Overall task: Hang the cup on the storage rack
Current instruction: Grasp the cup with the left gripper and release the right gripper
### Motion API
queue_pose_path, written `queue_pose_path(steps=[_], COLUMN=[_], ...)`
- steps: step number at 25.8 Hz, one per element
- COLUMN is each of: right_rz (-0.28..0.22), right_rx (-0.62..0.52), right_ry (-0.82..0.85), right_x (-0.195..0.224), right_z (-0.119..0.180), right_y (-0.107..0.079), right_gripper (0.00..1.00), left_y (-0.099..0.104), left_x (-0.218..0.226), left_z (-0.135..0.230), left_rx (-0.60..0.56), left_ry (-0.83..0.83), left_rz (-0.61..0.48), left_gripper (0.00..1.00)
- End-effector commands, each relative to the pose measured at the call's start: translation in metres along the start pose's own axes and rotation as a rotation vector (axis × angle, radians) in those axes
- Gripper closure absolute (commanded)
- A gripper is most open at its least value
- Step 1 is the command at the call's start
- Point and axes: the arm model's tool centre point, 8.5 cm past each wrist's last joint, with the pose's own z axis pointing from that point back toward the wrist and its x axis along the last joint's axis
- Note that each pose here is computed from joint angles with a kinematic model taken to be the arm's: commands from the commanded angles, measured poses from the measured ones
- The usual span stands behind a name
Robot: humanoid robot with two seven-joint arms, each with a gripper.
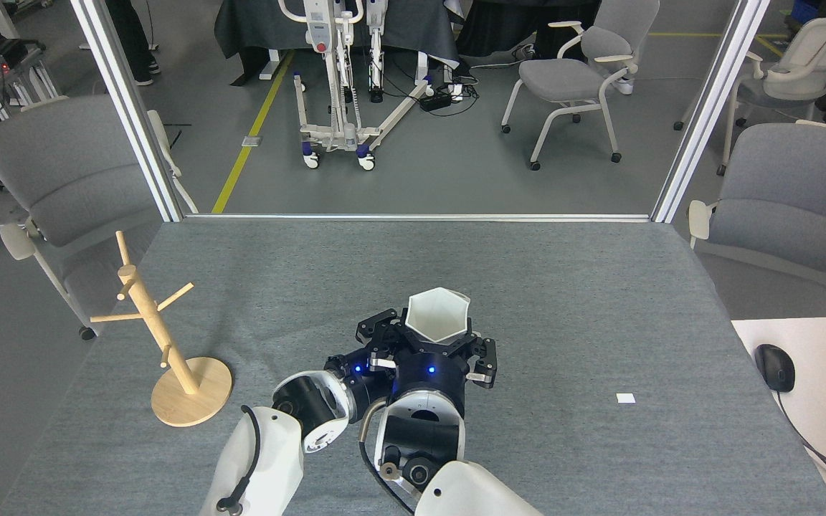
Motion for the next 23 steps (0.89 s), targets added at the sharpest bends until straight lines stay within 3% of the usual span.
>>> queue_pose_path(steps=[1,3,4,8,15,20,23], right_rz=[0.059,0.068,0.067,0.063,0.042,-0.013,-0.075], right_rx=[-0.012,-0.027,-0.039,-0.110,-0.332,-0.423,-0.453], right_ry=[-0.014,-0.003,-0.002,-0.004,-0.015,-0.039,0.033], right_x=[0.005,0.004,0.004,0.003,0.004,0.006,-0.025], right_z=[-0.001,-0.005,-0.006,-0.006,-0.002,-0.001,-0.021], right_y=[0.006,0.005,0.003,-0.004,-0.019,-0.028,-0.049], right_gripper=[0.28,0.04,0.01,0.01,0.01,0.01,0.02], left_y=[-0.001,-0.002,-0.002,-0.003,-0.020,-0.030,-0.045], left_x=[0.001,-0.002,-0.002,-0.003,0.000,0.006,0.001], left_z=[0.000,0.002,0.002,0.003,0.003,0.008,0.026], left_rx=[-0.014,-0.012,-0.015,-0.018,-0.058,-0.066,-0.070], left_ry=[-0.009,-0.001,0.000,0.002,-0.006,0.003,0.052], left_rz=[0.002,0.006,0.007,0.009,0.035,0.054,0.096], left_gripper=[1.00,1.00,1.00,1.00,1.00,1.00,1.00])
